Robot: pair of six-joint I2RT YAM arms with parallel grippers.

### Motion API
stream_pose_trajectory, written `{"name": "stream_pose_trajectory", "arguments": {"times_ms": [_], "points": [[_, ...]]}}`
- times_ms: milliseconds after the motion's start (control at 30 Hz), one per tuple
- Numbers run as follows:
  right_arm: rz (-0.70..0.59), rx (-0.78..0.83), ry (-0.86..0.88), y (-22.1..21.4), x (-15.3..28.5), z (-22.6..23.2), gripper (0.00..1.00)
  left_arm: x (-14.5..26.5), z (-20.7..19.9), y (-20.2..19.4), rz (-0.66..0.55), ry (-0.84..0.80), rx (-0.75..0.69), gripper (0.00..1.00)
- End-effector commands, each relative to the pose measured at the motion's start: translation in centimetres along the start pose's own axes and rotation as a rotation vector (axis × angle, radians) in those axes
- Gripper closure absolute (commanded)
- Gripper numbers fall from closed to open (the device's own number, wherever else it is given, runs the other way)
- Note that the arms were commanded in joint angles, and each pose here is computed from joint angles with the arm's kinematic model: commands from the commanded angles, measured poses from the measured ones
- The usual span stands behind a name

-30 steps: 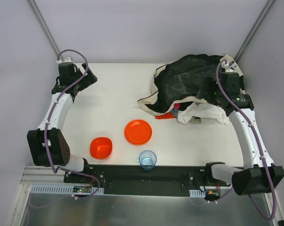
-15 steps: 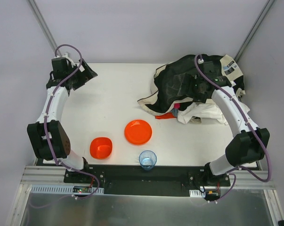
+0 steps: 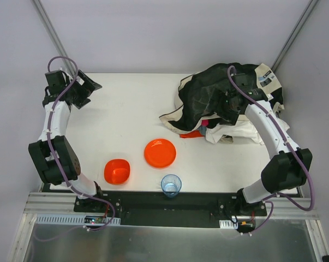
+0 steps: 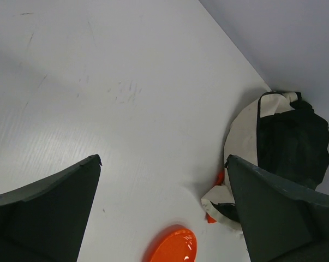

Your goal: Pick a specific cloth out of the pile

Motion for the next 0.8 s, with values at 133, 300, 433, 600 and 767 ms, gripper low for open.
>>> {"name": "stream_pose_trajectory", "arguments": {"times_ms": [133, 300, 433, 600, 767], "points": [[0.068, -0.147, -0.05, -1.3, 0.0, -2.4, 0.04, -0.5, -2.8, 0.9, 0.018, -0.083, -0.077, 0.01], [0.111, -0.185, -0.05, -1.6, -0.9, -2.8, 0.04, -1.2, -4.9, -1.1, 0.093, 0.054, -0.257, 0.01], [0.137, -0.203, -0.044, -1.7, -1.7, -2.8, 0.04, -1.3, -6.6, -3.4, 0.144, 0.176, -0.443, 0.01], [0.141, -0.199, -0.003, -1.6, -2.2, -2.7, 0.04, -1.3, -7.8, -6.9, 0.214, 0.189, -0.521, 0.01], [0.129, -0.188, 0.014, -1.3, -2.5, -2.7, 0.05, -1.7, -9.0, -10.2, 0.294, 0.154, -0.593, 0.01]]}}
Point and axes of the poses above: each gripper's point midway between its finger pads, its own x axis back along the fingers, its own z axis along the line the jaws close on, y = z × x, the point moved 9 cm from there along x, back along the fingers, and after that the axes turned 8 degrees about -x, right-handed, at the moved point
